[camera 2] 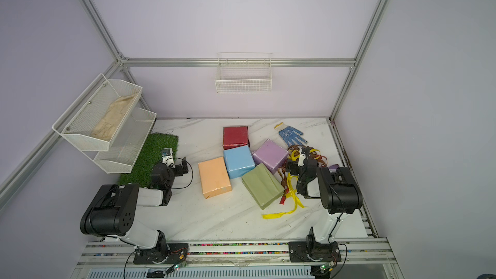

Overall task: Untie the ribbon bows on the gift boxes
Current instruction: Reset both arms

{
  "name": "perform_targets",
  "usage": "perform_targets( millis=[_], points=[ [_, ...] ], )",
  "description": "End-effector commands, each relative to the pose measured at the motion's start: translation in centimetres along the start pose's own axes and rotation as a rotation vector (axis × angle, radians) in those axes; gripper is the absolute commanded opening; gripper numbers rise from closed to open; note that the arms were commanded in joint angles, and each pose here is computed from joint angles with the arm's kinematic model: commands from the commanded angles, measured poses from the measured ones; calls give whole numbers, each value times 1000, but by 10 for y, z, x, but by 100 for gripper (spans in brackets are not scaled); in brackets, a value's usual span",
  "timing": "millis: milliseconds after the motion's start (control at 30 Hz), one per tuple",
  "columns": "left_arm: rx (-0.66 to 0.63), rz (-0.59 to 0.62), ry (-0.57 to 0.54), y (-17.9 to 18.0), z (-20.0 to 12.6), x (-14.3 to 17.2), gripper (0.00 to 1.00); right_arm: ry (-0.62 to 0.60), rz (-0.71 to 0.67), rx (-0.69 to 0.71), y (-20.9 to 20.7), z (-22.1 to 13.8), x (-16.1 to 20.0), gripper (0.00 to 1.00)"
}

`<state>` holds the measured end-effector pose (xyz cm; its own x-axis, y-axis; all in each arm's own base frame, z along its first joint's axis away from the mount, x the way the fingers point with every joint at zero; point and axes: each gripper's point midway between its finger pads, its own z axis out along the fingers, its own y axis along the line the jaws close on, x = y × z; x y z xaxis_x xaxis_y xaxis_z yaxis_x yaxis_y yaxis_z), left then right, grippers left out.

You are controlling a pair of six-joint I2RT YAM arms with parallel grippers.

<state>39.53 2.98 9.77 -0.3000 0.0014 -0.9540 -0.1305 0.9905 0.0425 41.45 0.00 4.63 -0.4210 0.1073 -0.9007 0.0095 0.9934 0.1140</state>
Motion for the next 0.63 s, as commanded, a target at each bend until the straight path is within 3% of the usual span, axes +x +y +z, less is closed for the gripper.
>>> perform_targets(
  millis=[0,600],
  points=[
    [-16,-9,-54,4,2,-16,100,-55,-15,6,0,1,-15,97],
    [-16,-8,-55,4,2,-16,100,-45,-28,22,1,2,-14,97]
  ],
)
